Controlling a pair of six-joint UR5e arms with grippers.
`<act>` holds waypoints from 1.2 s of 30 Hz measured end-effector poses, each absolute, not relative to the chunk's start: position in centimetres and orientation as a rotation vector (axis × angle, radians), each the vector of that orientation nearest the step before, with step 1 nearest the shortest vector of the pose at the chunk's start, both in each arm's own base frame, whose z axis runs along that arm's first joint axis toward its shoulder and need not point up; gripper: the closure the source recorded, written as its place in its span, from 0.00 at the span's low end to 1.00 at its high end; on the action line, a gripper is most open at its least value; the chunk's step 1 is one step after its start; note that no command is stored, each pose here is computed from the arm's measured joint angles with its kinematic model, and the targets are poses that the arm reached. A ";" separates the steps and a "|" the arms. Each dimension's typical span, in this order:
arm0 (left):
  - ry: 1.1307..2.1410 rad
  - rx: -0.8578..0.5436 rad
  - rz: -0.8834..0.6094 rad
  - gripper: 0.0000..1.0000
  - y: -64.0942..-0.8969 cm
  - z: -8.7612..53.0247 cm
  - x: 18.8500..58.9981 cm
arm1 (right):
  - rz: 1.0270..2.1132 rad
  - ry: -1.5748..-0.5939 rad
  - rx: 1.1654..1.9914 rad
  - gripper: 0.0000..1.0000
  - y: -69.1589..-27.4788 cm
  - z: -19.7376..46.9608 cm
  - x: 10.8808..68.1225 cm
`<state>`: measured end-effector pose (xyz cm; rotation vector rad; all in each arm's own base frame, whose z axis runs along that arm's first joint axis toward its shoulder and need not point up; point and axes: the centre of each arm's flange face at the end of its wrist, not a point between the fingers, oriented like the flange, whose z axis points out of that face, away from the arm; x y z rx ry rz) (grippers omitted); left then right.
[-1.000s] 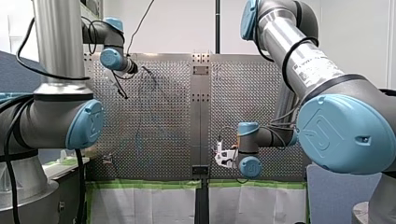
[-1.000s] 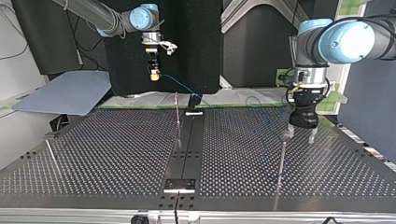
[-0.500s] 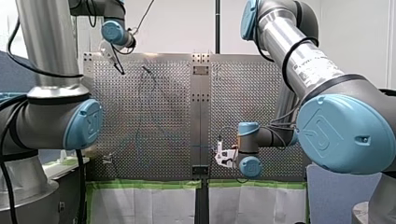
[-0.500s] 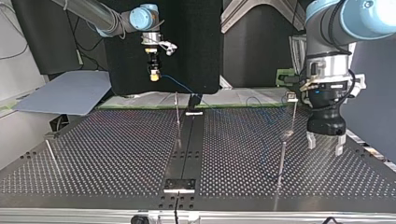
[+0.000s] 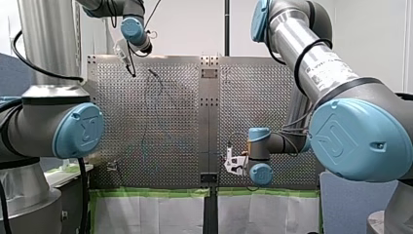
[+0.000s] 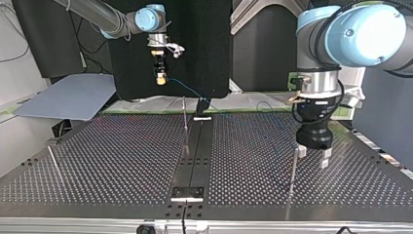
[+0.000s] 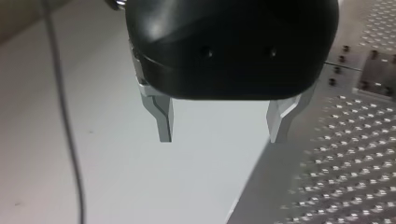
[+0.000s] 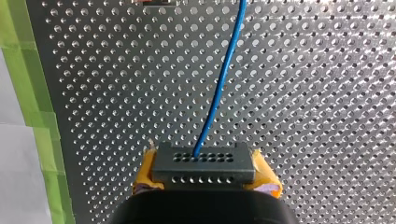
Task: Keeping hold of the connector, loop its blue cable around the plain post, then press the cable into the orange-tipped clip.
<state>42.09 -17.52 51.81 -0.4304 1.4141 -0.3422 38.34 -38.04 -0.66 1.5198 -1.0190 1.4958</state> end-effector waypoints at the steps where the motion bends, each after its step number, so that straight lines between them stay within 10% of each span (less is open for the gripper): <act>1: 1.427 -0.424 -0.330 0.02 -17.9 51.8 42.2 | 1.496 -1.019 1.519 1.00 -38.0 -0.7 38.3; 36: 1.829 -0.196 0.105 0.02 -18.3 47.2 42.9 | 1.500 -1.017 1.522 1.00 -38.0 -0.6 38.4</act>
